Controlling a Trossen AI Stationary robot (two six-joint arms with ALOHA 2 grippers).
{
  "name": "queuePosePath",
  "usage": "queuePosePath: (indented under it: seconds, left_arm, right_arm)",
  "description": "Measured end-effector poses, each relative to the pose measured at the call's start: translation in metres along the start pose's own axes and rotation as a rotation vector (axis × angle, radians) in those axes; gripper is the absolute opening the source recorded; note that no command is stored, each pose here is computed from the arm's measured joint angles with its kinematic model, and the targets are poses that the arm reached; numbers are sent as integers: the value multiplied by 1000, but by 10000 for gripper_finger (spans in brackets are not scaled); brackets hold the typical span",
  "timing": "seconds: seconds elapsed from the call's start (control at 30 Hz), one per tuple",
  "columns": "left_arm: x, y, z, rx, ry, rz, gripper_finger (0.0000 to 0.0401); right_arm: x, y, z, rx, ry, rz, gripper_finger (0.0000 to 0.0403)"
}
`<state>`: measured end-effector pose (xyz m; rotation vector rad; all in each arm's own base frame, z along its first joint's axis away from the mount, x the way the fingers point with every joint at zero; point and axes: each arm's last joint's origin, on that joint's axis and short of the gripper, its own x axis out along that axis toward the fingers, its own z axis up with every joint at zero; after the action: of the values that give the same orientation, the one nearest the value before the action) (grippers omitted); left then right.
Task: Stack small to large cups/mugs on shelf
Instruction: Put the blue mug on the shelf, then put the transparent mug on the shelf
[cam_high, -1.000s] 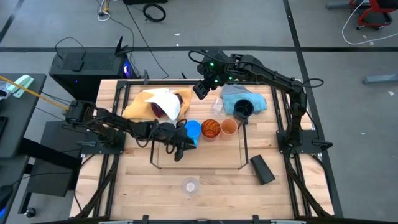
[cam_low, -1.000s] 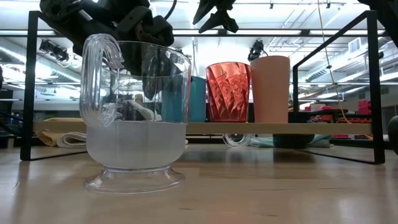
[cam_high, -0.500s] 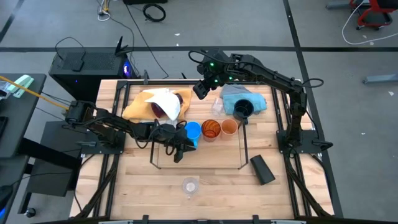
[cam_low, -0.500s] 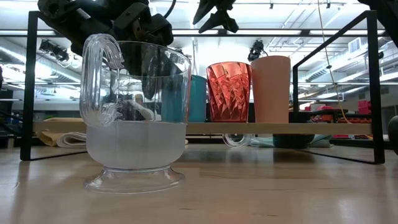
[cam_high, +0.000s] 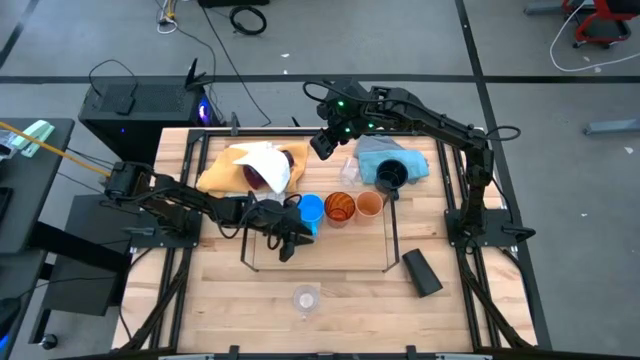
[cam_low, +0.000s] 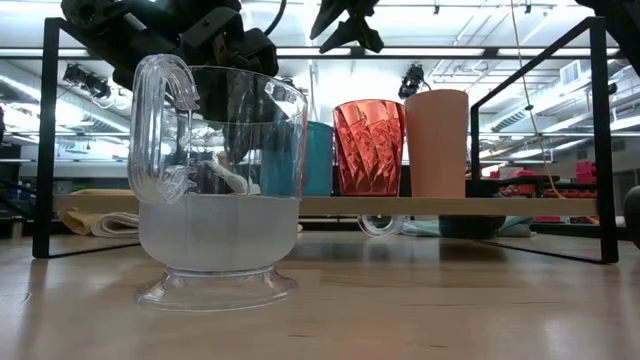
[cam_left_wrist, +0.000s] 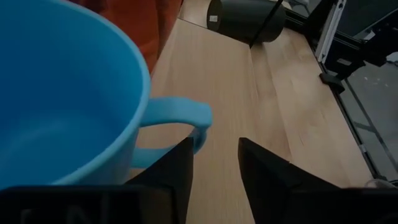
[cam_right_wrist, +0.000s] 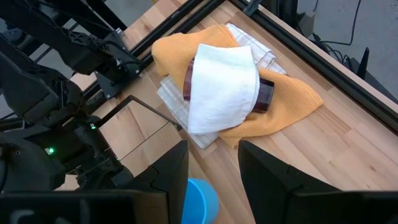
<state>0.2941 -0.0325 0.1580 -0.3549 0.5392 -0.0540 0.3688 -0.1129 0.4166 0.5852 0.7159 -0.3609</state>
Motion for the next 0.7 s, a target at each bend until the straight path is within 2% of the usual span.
queuePosePath:
  seconds: [0.47, 0.7]
  left_arm:
    - [0, -4, -7, 1, 78, -33, 134]
    - [-10, -7, -2, 5, 64, -42, 137]
  right_arm:
    - [0, 0, 0, -8, 0, 0, 146]
    - [0, 0, 0, -8, 0, 0, 146]
